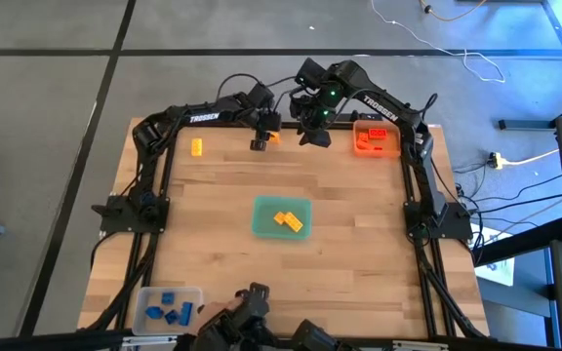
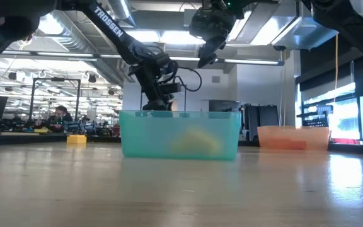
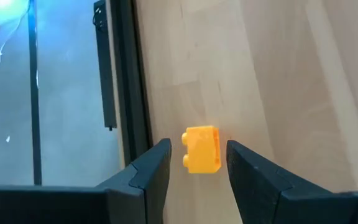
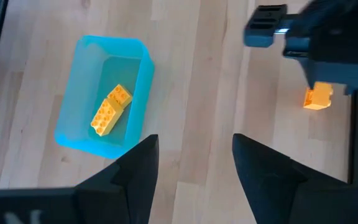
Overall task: Sort & place blocks by color
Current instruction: Put the yellow game piece into the blue bin
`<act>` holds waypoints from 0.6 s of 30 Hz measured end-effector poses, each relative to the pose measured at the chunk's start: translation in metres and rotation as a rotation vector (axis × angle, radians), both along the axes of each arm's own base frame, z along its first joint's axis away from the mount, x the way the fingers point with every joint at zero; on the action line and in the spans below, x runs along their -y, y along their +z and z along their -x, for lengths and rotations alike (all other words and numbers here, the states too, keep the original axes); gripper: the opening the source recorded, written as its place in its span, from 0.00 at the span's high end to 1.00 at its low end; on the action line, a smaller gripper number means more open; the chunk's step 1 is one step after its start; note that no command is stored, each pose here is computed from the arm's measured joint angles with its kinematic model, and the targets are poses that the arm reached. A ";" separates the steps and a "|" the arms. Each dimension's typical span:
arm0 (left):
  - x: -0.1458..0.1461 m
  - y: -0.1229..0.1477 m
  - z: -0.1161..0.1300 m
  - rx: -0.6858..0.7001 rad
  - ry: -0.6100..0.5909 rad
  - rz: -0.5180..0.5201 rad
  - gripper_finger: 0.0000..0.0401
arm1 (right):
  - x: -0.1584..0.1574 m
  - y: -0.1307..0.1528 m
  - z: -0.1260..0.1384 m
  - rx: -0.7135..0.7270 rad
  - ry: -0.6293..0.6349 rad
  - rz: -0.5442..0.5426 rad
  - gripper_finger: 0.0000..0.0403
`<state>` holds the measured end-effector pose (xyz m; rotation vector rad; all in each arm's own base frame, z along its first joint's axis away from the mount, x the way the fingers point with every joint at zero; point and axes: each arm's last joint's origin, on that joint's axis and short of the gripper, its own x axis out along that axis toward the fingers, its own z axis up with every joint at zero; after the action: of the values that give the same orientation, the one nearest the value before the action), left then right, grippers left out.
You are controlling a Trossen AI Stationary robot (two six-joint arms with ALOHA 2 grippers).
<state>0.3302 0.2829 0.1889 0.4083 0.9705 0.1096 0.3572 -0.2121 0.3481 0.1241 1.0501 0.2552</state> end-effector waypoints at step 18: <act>-0.015 -0.018 0.002 0.043 -0.056 0.017 0.63 | -0.002 0.001 -0.001 0.040 0.018 -0.066 0.49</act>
<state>0.3284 0.2978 0.1706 0.4156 0.9163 0.0585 0.3580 -0.2103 0.3492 0.1684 1.0042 0.3076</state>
